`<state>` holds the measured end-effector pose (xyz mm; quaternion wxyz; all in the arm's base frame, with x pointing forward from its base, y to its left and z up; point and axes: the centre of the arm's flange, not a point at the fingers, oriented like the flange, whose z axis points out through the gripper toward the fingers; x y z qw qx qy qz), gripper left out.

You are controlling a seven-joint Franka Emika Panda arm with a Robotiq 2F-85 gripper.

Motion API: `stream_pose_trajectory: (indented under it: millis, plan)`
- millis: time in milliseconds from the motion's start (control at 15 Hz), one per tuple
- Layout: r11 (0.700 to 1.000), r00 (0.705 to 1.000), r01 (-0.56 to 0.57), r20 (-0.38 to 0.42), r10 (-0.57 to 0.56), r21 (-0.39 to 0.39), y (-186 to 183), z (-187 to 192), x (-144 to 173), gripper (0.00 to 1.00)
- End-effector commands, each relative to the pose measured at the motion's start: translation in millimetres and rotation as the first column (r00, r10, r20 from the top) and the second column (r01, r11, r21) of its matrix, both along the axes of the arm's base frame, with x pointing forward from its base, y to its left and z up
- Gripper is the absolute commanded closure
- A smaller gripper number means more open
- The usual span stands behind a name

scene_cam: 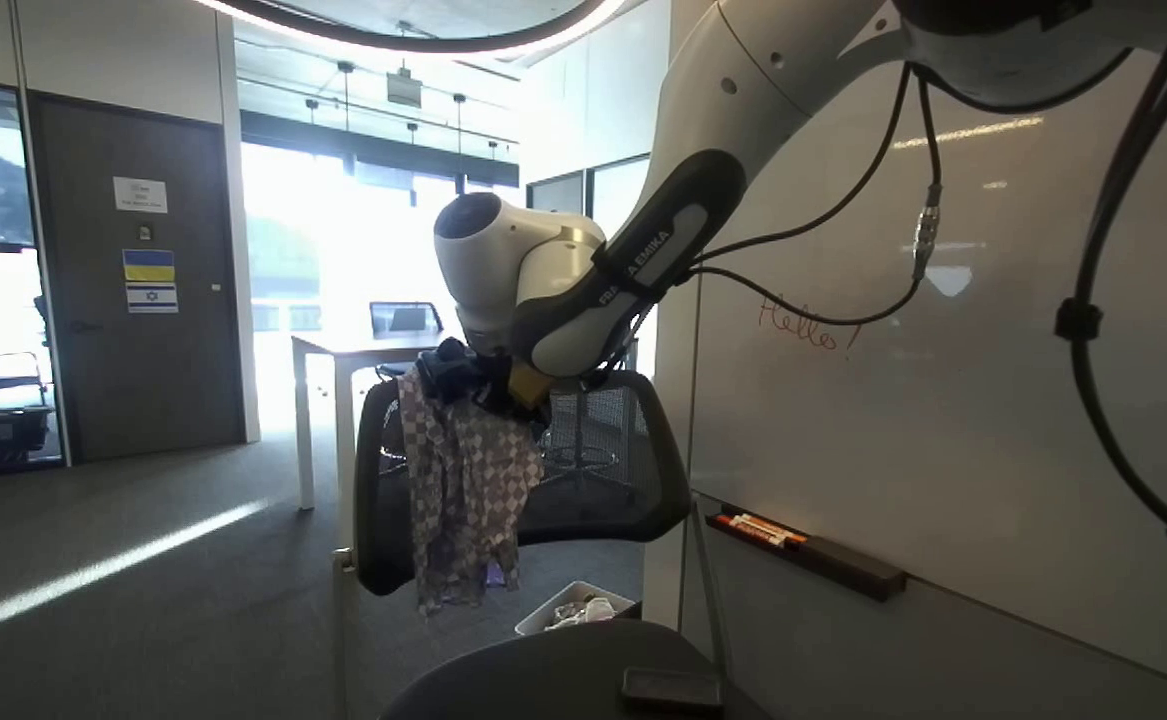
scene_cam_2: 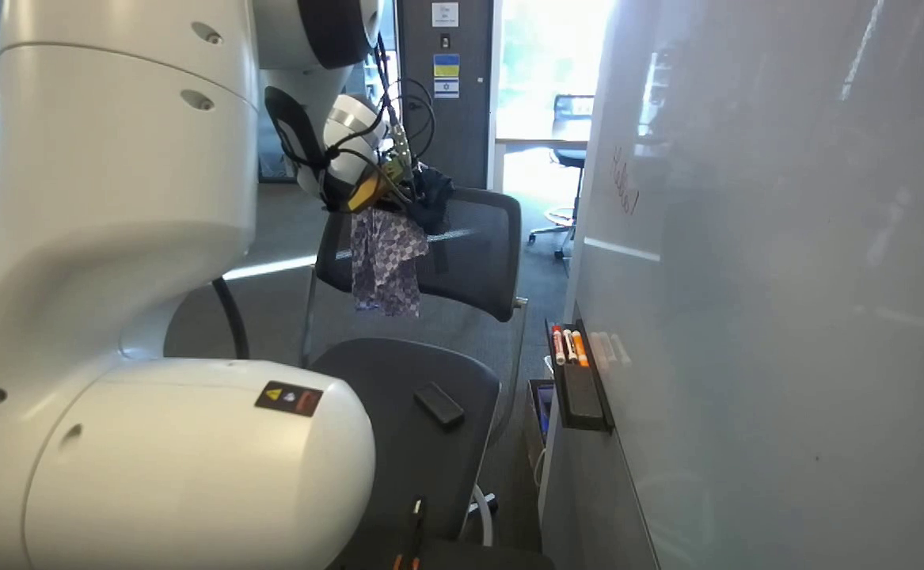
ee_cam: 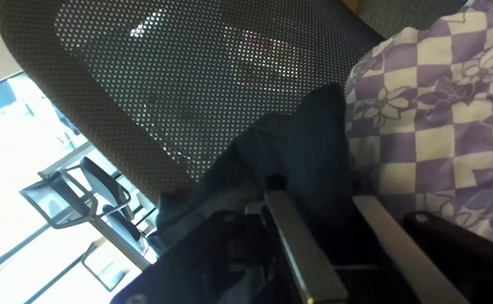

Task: Remove the clothes from the backrest of the chair and put them on the seat

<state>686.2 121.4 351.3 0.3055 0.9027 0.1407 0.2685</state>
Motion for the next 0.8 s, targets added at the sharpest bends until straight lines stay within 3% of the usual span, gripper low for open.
stream_pose_trajectory:
  millis: [0, 133, 467, 733]
  plan:
    - [0.998, 0.998, -0.056, -0.003, 0.056, -0.009, 6, 3, -9, 0.93]
    - [0.998, 0.998, -0.057, -0.007, 0.056, -0.02, 5, 7, -15, 0.97]
    - [0.999, 0.999, -0.035, 0.041, 0.035, -0.01, -1, 57, -53, 0.93]
    - [1.0, 0.981, 0.014, 0.193, -0.018, 0.021, -9, 130, -88, 0.94]
